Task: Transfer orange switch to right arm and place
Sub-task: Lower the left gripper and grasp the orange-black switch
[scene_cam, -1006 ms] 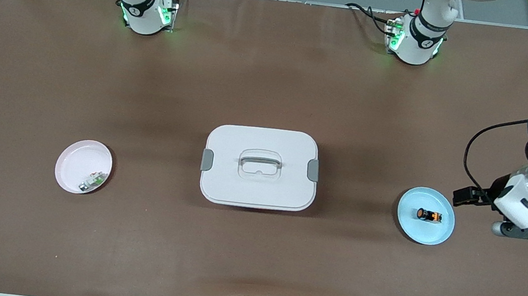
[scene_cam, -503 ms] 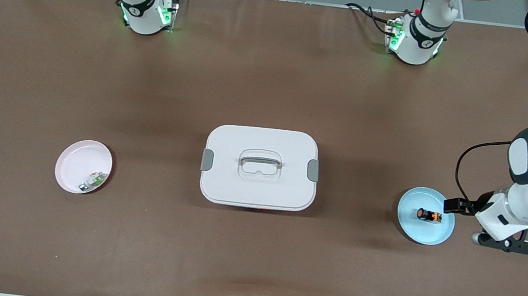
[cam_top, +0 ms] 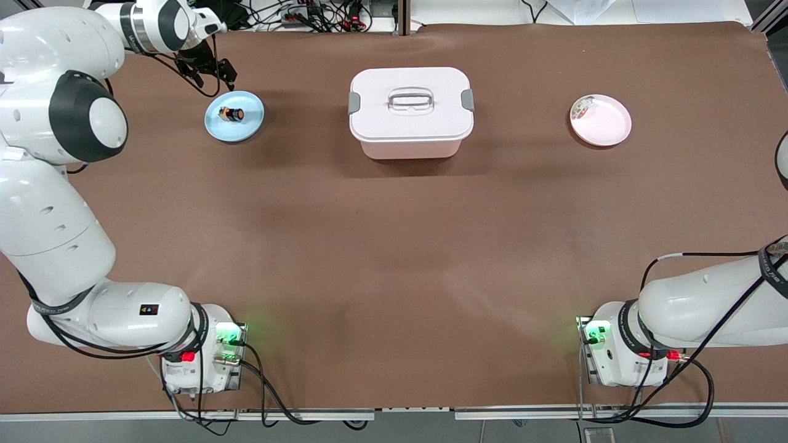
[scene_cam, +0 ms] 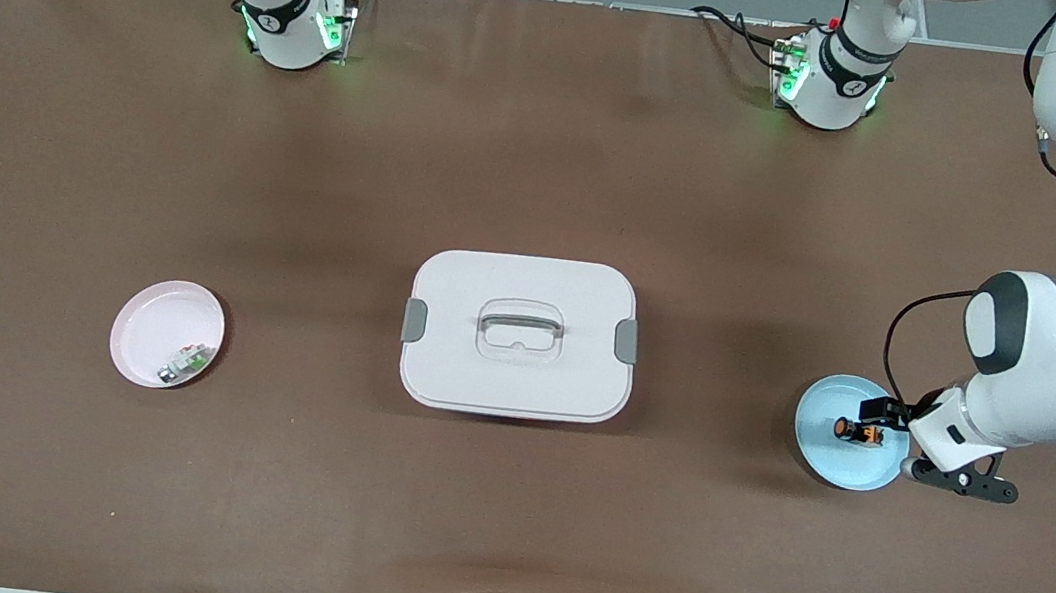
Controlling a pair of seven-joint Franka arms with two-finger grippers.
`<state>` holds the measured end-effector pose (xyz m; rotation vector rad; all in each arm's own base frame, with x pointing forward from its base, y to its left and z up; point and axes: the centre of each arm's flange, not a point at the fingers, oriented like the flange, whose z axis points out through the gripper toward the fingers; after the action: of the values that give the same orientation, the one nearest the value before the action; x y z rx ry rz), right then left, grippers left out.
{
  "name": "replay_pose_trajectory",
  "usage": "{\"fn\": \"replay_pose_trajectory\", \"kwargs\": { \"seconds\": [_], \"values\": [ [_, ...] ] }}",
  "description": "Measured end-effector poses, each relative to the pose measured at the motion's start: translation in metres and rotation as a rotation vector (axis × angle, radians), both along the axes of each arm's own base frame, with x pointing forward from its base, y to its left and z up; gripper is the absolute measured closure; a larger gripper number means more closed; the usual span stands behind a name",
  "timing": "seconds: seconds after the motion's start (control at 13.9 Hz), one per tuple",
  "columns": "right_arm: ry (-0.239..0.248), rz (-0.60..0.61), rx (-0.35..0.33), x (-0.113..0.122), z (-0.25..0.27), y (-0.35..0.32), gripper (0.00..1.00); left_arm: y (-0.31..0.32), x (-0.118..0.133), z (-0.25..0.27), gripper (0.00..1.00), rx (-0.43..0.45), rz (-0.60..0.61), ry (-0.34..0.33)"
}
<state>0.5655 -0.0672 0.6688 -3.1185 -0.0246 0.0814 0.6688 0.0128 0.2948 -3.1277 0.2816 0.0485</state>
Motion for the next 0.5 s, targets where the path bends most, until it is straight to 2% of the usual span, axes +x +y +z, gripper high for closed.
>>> {"fn": "replay_pose_trajectory", "kwargs": {
  "seconds": [0.29,0.5],
  "values": [
    [0.007,-0.002,0.001,-0.001,-0.001,0.000,0.00,0.013,-0.001,-0.021,0.00,-0.053,0.013,0.004],
    [-0.010,-0.002,0.000,0.001,0.001,-0.001,0.00,0.012,0.001,-0.043,0.00,-0.062,0.019,0.002]
  ]
}}
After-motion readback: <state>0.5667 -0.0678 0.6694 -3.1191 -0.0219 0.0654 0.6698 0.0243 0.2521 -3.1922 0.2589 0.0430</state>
